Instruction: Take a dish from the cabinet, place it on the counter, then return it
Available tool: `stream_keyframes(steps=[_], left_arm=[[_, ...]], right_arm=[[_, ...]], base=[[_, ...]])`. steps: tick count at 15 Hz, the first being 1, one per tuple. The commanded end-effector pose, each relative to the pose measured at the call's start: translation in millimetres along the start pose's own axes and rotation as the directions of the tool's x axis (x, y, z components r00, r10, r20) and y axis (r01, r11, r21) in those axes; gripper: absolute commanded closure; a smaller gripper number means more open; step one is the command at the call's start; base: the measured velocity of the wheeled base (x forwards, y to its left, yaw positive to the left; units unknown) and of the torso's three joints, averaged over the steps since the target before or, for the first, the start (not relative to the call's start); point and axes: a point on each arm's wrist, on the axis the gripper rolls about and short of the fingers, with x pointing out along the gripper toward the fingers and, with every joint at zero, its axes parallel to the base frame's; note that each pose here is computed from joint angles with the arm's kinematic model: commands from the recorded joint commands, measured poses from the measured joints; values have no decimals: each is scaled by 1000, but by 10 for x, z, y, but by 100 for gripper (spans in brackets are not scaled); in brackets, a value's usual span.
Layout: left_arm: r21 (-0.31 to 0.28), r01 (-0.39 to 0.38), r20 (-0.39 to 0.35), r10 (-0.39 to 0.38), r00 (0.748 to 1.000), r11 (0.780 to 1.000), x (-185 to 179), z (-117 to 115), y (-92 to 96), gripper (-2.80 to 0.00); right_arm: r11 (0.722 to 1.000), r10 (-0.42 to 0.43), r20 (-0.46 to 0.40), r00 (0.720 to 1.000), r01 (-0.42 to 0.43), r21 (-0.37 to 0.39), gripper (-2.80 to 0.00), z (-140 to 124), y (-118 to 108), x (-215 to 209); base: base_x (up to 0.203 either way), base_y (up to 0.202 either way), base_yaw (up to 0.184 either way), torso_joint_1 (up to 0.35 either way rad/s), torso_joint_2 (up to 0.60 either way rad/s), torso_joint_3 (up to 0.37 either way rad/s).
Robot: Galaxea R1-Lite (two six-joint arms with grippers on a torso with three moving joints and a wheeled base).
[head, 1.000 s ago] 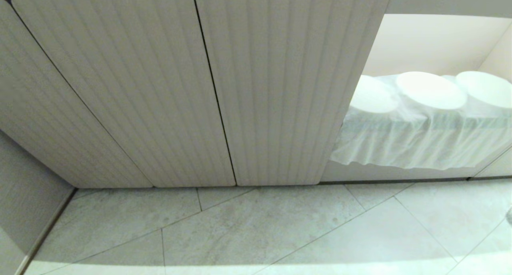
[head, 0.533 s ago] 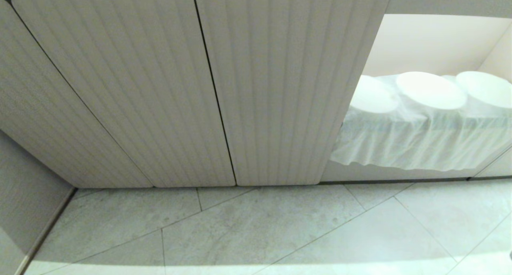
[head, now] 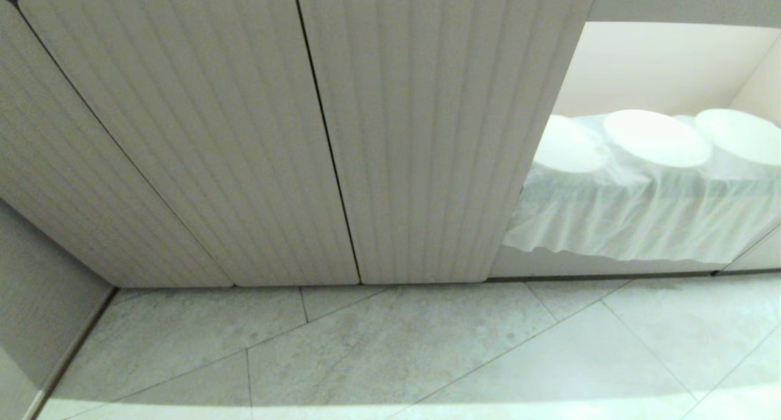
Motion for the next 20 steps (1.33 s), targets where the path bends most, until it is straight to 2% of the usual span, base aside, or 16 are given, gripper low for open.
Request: stream_keyframes(steps=[1, 2, 4, 8, 20], left_arm=[[0, 0, 1, 0, 1000, 1000, 0, 1, 0, 0], [0, 0, 1, 0, 1000, 1000, 0, 1, 0, 0], [0, 0, 1, 0, 1000, 1000, 0, 1, 0, 0], [0, 0, 1, 0, 1000, 1000, 0, 1, 0, 0], [0, 0, 1, 0, 1000, 1000, 0, 1, 0, 0]], right_arm=[[998, -56, -34, 998, 55, -18, 0, -29, 2, 2], [998, -62, -40, 997, 61, -29, 0, -57, 5, -16], [999, -19, -8, 1000, 19, -36, 0, -124, 12, -83], [999, 10, 170, 985, -5, -31, 0, -188, 7, -222], [1000, 9, 179, 984, -14, 27, 0, -191, 6, -228]], base=[[0, 0, 0, 0, 0, 0], [0, 0, 0, 0, 0, 0], [0, 0, 0, 0, 0, 0], [0, 0, 0, 0, 0, 0], [0, 0, 0, 0, 0, 0]])
